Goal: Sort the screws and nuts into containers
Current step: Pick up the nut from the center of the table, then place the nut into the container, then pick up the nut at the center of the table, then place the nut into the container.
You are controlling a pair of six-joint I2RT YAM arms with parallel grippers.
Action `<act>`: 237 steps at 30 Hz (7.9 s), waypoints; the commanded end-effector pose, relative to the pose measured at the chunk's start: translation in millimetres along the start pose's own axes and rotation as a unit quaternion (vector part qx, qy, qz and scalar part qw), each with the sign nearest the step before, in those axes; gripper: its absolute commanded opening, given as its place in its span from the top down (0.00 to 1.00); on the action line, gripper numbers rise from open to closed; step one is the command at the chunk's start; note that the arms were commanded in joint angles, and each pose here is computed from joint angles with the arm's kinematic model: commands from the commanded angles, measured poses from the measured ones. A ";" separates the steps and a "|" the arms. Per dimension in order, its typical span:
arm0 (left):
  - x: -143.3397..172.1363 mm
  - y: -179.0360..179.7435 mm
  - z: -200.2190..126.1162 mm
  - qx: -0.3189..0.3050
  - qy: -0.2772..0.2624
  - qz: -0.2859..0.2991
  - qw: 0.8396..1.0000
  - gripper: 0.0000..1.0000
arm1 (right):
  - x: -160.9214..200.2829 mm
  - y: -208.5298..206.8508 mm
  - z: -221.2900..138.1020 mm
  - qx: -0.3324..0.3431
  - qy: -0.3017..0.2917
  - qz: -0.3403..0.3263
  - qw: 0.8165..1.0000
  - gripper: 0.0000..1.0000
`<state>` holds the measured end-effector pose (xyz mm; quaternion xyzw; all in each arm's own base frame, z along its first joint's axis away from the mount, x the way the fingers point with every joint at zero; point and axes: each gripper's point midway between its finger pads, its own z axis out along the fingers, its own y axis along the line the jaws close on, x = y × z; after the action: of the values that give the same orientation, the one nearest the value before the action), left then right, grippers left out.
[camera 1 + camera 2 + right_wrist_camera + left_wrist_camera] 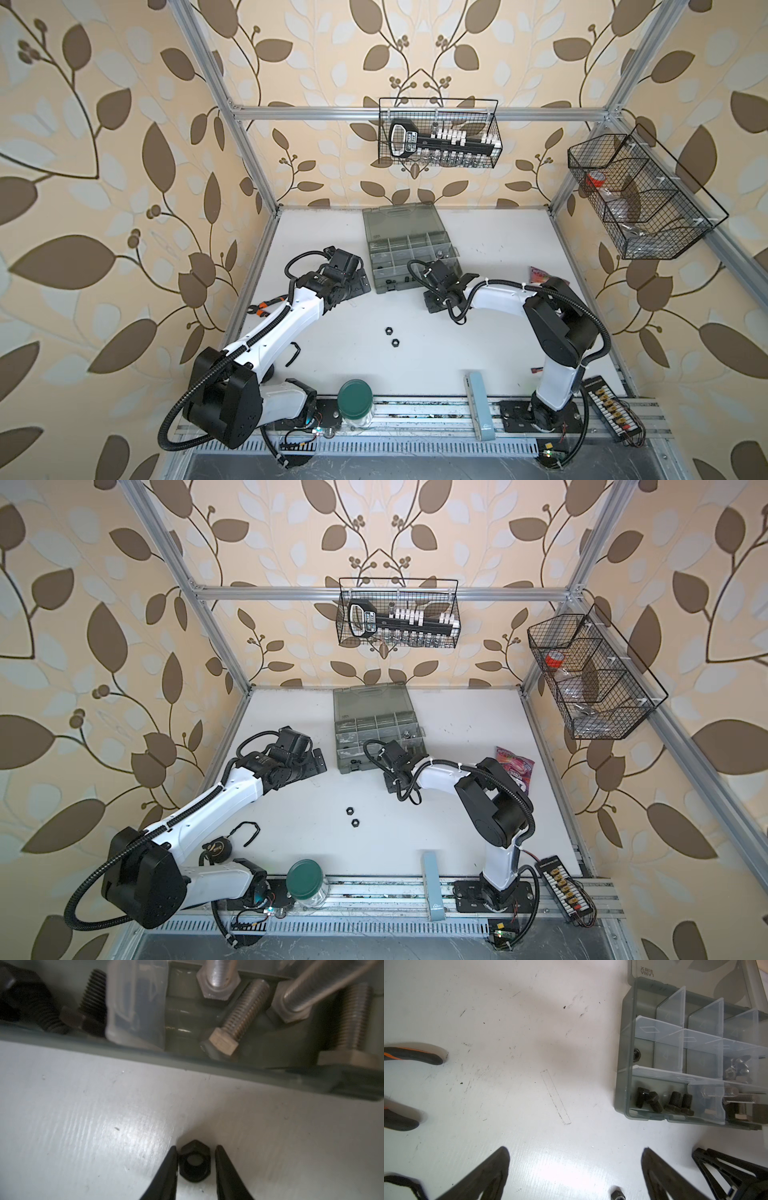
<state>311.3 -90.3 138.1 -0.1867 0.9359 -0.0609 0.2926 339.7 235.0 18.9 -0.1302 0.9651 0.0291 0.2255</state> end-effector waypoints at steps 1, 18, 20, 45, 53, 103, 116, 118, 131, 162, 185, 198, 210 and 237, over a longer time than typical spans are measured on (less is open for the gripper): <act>-5.0 8.8 -4.3 -0.014 -0.013 -0.013 1.000 0.01 | 19.5 -6.6 9.3 0.028 0.038 -0.019 0.999 0.72; -3.9 10.7 -3.9 -0.019 -0.010 -0.012 1.000 0.01 | -8.0 13.7 -24.0 -0.004 -0.002 -0.029 1.000 0.98; -3.7 10.9 -3.9 -0.020 -0.010 -0.013 1.000 0.01 | -14.8 18.3 -34.2 -0.010 -0.014 -0.033 0.999 0.98; 9.8 23.4 -7.8 -0.027 -0.001 -0.024 0.999 0.01 | -149.6 110.6 -39.4 -0.118 -0.111 -0.083 0.983 1.00; 14.8 24.8 -5.5 -0.028 0.007 -0.025 0.999 0.01 | -161.5 121.1 -10.8 -0.112 -0.111 -0.093 0.983 1.00; 127.0 -53.7 10.9 0.043 0.173 0.122 0.976 0.23 | -120.3 -55.1 -116.3 0.064 -0.228 0.094 0.967 0.00; 164.5 -64.9 34.8 0.004 0.217 0.172 0.961 0.40 | -115.1 -72.7 -140.8 0.084 -0.256 0.115 0.956 0.00; 164.1 -66.1 37.6 0.000 0.216 0.175 0.960 0.41 | -114.9 -73.4 -141.1 0.084 -0.256 0.116 0.956 0.00; 170.8 -63.3 47.9 -0.023 0.233 0.179 0.956 0.58 | -113.9 -74.9 -141.9 0.087 -0.257 0.114 0.956 0.00; 155.2 -62.8 43.4 -0.044 0.209 0.186 0.959 0.85 | -112.7 -73.3 -142.9 0.081 -0.254 0.111 0.957 0.00; -53.9 -116.0 26.9 0.011 0.017 0.145 0.989 0.85 | -61.4 -66.1 -134.8 0.036 -0.221 0.106 0.969 0.00; -64.5 -134.9 86.1 0.018 0.067 0.139 0.988 0.85 | -56.4 -69.8 -139.3 0.044 -0.223 0.113 0.967 0.00; -52.1 -129.7 115.2 0.011 0.093 0.131 0.987 0.78 | -60.1 -69.5 -141.6 0.044 -0.226 0.112 0.967 0.00; 29.2 -92.4 7.6 0.106 0.102 0.145 0.978 0.40 | -60.9 -73.9 -133.5 0.066 -0.217 0.123 0.966 0.00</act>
<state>347.0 -179.6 136.9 -0.0265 0.9667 -0.1205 0.2242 352.4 164.0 163.8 0.0049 0.9004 0.0323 0.4338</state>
